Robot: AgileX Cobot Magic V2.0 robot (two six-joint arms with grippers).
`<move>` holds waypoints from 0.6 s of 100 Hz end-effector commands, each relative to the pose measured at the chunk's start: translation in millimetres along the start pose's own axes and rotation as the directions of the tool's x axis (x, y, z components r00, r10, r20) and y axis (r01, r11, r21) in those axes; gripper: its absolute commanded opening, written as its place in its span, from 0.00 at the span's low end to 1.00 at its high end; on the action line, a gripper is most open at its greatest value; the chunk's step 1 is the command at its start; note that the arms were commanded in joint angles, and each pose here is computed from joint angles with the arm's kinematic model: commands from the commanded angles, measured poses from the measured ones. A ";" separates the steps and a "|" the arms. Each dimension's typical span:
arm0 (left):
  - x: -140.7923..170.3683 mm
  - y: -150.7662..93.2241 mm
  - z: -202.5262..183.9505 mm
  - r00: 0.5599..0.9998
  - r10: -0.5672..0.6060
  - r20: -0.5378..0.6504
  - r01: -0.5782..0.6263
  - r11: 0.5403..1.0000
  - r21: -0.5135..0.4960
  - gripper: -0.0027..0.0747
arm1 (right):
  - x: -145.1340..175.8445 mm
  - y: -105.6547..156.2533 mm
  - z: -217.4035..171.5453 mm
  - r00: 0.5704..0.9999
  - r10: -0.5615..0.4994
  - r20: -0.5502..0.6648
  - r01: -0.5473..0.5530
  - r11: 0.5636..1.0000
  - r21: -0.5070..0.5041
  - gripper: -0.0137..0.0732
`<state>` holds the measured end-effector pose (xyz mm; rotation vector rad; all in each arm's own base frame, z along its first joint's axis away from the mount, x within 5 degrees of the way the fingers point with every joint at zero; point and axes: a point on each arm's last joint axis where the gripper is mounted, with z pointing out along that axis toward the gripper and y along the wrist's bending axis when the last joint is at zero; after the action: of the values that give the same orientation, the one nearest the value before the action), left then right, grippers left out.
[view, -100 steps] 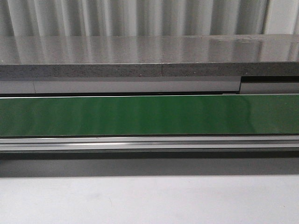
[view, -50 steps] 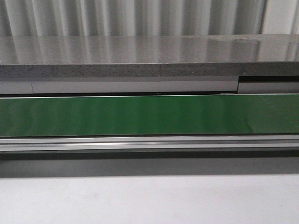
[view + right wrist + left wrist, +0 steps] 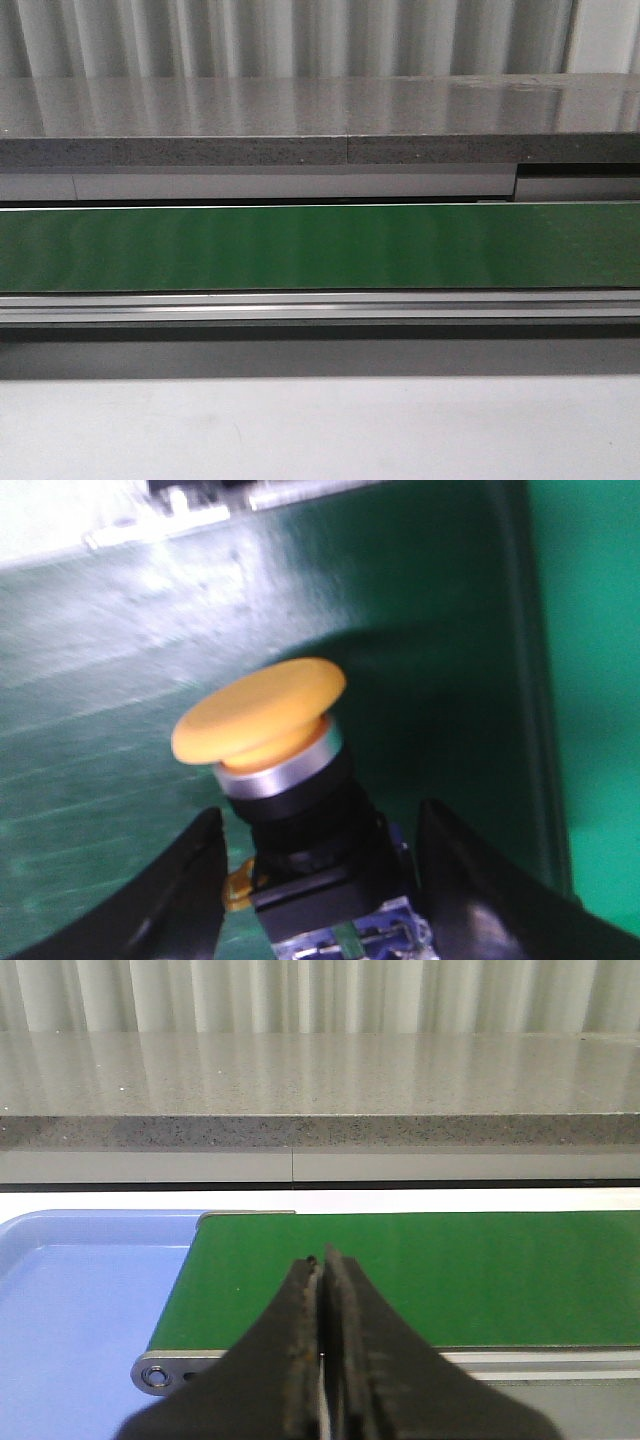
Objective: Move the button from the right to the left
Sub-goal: 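Carry the button onto the belt end and open the right gripper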
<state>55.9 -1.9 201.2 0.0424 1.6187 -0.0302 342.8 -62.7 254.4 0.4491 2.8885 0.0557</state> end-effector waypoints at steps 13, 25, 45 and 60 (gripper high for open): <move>-0.9 -1.1 -1.7 0.996 -0.009 0.092 0.008 1.000 0.013 0.01 | -2.6 0.2 -3.3 1.000 0.007 0.018 -0.007 1.000 -0.010 0.37; -0.9 -1.1 -1.7 0.996 -0.009 0.092 0.008 1.000 0.013 0.01 | -2.5 0.7 -4.8 1.000 -0.003 0.024 0.004 1.000 -0.015 0.68; -0.9 -1.1 -1.7 0.996 -0.009 0.092 0.008 1.000 0.013 0.01 | -1.4 2.0 -23.1 0.991 -0.088 0.099 0.090 0.996 -0.015 0.84; -0.9 -1.1 -1.7 0.996 -0.009 0.092 0.008 1.000 0.013 0.01 | 5.8 10.1 -48.6 0.956 -0.238 0.173 0.242 0.970 -0.003 0.65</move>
<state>55.9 -1.9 201.2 0.0424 1.6187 -0.0302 339.0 -59.5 264.7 0.2354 2.8639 0.0397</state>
